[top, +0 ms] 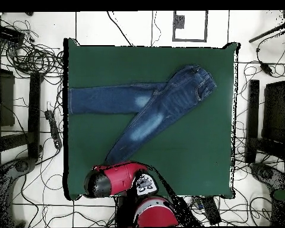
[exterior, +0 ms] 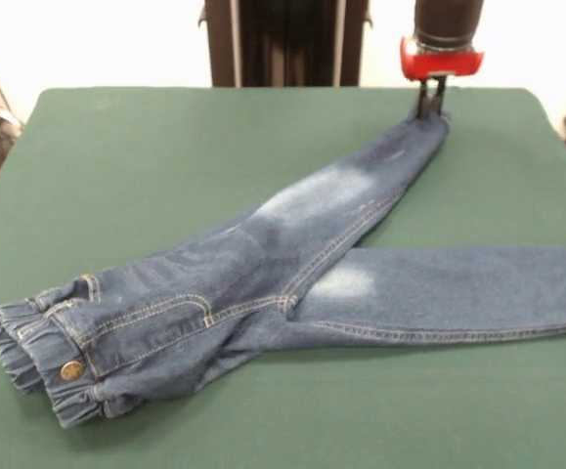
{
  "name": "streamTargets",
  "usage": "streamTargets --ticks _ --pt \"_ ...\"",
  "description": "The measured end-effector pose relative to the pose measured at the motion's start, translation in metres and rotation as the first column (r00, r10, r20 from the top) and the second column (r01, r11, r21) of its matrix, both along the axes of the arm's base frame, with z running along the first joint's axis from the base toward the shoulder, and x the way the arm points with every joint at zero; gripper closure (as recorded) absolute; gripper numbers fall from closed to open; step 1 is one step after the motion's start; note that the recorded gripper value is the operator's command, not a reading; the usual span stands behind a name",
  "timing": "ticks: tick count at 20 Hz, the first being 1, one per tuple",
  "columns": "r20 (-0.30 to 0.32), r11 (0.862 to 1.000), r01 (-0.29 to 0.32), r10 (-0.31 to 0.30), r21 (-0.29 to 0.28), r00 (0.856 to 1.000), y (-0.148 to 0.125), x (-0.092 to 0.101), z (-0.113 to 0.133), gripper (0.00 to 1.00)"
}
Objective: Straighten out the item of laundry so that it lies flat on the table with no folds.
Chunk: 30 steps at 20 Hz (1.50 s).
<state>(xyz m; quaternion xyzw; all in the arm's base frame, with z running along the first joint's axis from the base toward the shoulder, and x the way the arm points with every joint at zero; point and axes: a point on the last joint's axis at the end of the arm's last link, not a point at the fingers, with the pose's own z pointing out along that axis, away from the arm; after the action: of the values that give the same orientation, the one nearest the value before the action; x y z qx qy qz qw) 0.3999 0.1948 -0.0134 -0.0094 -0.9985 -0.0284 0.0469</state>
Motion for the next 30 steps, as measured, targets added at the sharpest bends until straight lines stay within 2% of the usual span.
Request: streamTargets --ticks 8,16,17,20,30 --pt "0.006 0.999 -0.03 0.03 0.015 1.0 0.0 -0.024 0.001 1.0" --pt "0.002 0.999 -0.035 0.035 0.022 0.999 0.002 -0.036 0.002 1.0" --pt "-0.001 0.999 -0.039 0.039 0.021 0.999 0.003 -0.04 0.002 0.0" --pt "-0.004 0.999 -0.042 0.042 0.02 0.999 0.004 -0.042 0.002 0.0" --pt "-0.049 0.996 -0.088 0.088 0.009 0.995 0.012 -0.072 -0.007 0.0"
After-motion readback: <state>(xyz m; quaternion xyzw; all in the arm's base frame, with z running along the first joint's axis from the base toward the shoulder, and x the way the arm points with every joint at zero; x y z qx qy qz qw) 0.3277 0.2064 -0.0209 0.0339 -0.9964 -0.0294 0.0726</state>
